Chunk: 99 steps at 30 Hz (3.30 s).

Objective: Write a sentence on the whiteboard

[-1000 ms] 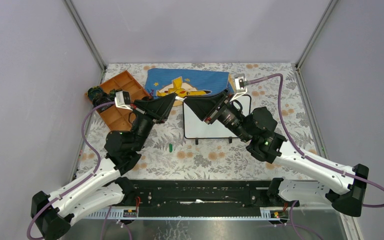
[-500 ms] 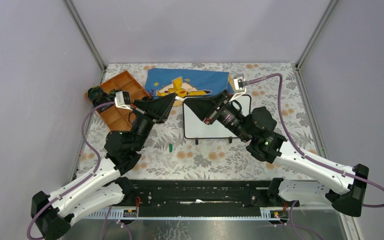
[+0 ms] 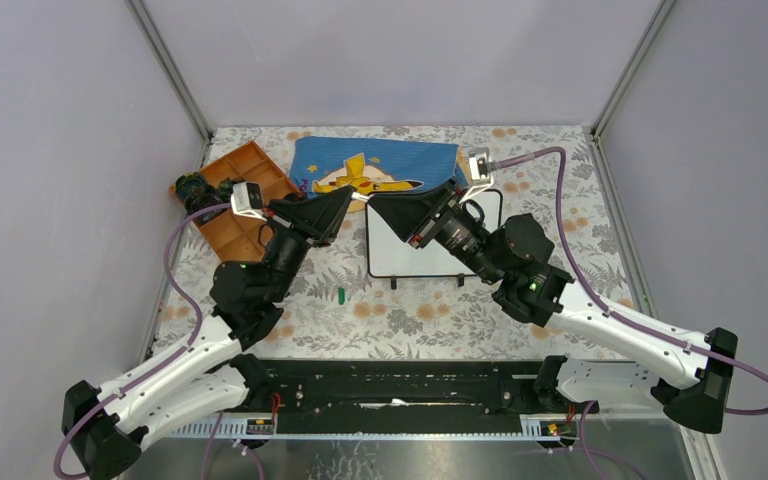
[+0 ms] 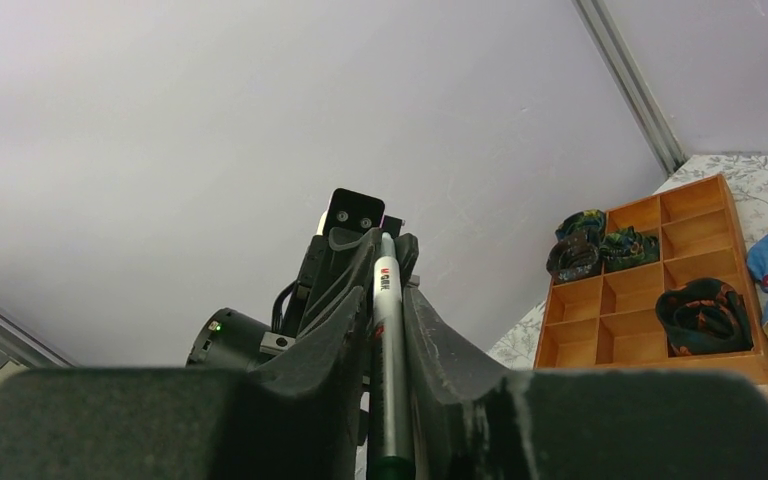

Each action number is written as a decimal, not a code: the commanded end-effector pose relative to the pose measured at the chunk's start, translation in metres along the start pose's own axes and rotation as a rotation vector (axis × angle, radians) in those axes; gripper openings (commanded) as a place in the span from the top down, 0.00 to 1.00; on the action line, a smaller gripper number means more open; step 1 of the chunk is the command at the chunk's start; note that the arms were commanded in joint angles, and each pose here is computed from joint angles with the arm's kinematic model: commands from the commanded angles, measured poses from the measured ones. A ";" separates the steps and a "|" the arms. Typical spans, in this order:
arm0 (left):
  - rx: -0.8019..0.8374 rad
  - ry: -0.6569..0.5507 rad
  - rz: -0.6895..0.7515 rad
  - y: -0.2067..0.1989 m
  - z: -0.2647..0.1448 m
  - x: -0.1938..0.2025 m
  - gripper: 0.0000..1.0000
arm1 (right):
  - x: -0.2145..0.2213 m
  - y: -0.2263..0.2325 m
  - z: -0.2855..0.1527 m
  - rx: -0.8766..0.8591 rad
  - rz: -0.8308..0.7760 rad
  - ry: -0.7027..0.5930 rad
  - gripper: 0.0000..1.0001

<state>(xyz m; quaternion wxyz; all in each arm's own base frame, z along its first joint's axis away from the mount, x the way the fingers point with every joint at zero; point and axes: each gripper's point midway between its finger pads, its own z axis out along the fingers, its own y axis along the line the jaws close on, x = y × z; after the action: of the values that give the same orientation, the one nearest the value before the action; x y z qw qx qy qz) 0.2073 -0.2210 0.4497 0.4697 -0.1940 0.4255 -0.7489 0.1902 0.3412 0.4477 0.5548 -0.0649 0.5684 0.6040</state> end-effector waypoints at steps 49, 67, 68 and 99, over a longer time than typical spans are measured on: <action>-0.828 0.632 0.892 0.239 -0.089 -0.006 0.13 | 0.024 -0.169 -0.175 0.689 -0.608 0.266 1.00; -0.447 0.643 0.669 0.237 -0.046 -0.034 0.06 | 0.039 -0.145 -0.160 0.522 -0.518 0.260 1.00; -0.426 0.618 0.689 0.235 -0.044 -0.037 0.05 | 0.038 -0.144 -0.160 0.518 -0.515 0.256 1.00; -0.182 0.758 0.502 0.307 -0.080 -0.024 0.33 | 0.035 -0.124 -0.139 0.442 -0.472 0.239 1.00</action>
<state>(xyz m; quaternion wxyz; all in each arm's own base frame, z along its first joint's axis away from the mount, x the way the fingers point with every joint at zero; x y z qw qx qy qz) 0.3316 -0.2218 0.1378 0.3993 0.1283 0.7022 -0.5753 0.1916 0.2148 0.2641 0.5871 -0.1557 0.7457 0.2739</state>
